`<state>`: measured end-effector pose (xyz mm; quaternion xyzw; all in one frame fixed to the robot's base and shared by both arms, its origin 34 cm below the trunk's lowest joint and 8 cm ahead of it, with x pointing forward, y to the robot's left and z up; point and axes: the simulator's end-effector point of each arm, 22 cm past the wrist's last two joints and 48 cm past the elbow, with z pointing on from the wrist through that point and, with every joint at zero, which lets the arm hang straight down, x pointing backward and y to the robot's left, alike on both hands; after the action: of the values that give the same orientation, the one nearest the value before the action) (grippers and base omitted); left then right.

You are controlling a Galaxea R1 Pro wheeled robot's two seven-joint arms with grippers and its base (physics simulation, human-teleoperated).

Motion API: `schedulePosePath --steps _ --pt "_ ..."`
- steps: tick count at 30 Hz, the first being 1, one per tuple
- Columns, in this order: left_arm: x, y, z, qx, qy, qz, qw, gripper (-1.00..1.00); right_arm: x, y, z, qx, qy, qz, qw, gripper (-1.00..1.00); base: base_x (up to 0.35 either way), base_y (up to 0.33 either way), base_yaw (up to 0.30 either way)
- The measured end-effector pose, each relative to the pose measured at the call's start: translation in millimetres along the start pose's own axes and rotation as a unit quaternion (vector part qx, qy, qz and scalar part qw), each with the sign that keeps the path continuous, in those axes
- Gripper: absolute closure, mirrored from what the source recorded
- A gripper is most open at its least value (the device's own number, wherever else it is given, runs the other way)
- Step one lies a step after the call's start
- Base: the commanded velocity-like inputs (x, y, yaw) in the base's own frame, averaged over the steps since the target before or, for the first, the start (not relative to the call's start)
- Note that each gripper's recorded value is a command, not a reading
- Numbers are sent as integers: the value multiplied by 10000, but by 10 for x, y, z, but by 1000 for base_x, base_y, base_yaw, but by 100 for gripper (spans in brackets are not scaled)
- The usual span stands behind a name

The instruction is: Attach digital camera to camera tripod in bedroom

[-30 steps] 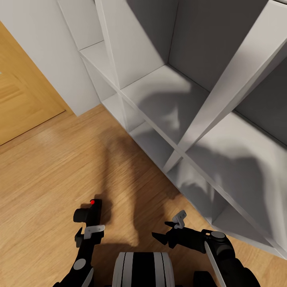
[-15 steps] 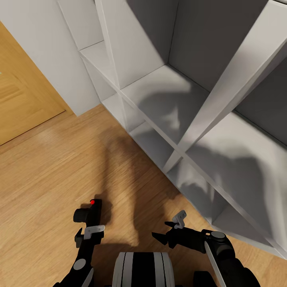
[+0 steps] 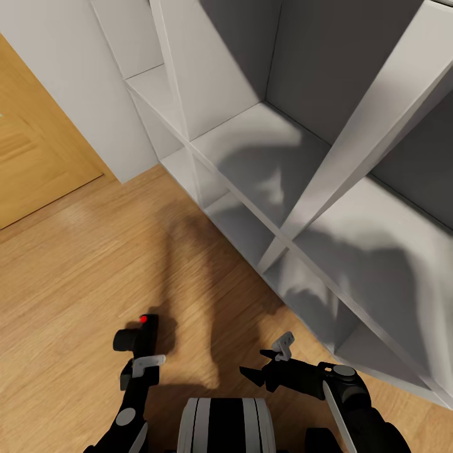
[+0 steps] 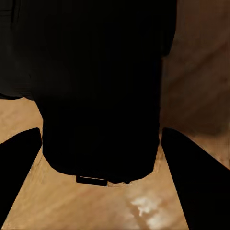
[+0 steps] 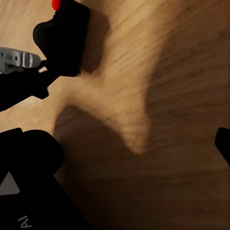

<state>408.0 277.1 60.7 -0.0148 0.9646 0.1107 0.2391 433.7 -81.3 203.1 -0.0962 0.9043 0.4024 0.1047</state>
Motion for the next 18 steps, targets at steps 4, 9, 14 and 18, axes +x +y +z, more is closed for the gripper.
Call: schedulePosePath --steps 4,9,14,18 --pt "-17 1 2 -1 -21 -20 10000 100 0 1 1 -1 -1 1 10000 -100 0 0 0" --pt "-60 -1 6 -1 -72 -34 10000 100 1 0 1 -1 1 3 10000 -100 0 0 0" --pt "-849 -32 16 -22 -858 -286 9959 100 -3 2 -1 -2 -6 -3 10000 -100 0 0 0" --pt "-1620 -23 -97 -44 -1317 -470 9902 100 -2 1 0 -2 -6 -3 10000 -100 0 0 0"
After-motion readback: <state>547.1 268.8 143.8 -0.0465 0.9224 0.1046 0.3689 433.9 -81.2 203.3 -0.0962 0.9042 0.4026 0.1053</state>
